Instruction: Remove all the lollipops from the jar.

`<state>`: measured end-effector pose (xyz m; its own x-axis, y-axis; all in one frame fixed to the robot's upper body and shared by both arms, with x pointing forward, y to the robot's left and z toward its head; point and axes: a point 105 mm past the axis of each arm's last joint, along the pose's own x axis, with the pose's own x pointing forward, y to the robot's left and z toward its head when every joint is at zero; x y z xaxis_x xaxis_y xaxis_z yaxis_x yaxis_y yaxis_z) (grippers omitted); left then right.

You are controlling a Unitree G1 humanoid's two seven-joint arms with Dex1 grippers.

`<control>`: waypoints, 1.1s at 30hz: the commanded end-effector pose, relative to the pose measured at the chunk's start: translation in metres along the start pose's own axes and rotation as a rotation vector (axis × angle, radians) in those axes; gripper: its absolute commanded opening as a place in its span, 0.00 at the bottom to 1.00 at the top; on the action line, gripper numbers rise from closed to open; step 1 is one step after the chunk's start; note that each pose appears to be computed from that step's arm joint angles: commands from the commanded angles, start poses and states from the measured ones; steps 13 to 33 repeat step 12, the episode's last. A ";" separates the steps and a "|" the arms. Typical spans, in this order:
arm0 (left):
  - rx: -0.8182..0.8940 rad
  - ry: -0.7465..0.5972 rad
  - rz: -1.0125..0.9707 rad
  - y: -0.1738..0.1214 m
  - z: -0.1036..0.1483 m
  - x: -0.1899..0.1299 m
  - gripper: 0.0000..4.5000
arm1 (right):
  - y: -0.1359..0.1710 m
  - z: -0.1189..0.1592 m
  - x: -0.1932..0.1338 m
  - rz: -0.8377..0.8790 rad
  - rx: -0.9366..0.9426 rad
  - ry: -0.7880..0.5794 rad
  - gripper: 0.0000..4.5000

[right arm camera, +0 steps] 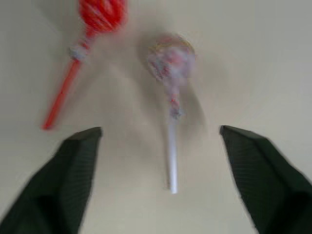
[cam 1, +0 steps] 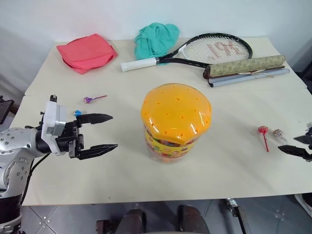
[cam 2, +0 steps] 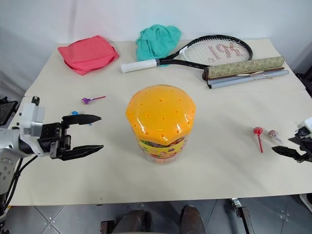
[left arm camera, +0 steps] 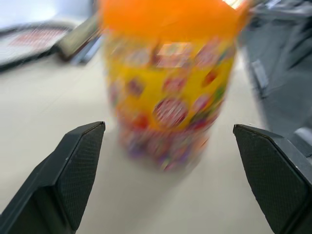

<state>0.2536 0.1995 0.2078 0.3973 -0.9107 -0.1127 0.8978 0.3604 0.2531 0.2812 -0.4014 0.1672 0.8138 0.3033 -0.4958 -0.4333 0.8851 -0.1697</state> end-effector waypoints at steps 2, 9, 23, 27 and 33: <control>0.041 0.006 0.195 0.020 -0.013 -0.025 1.00 | 0.025 0.074 -0.029 0.113 -0.154 -0.437 0.99; 0.052 0.068 0.479 0.036 -0.048 -0.045 1.00 | 0.116 0.075 0.001 0.328 -0.447 -0.531 0.99; 0.030 0.027 0.569 0.033 -0.048 -0.044 1.00 | 0.133 0.067 0.018 0.296 -0.456 -0.606 0.99; 0.030 0.027 0.569 0.033 -0.048 -0.044 1.00 | 0.133 0.067 0.018 0.296 -0.456 -0.606 0.99; 0.030 0.027 0.569 0.033 -0.048 -0.044 1.00 | 0.133 0.067 0.018 0.296 -0.456 -0.606 0.99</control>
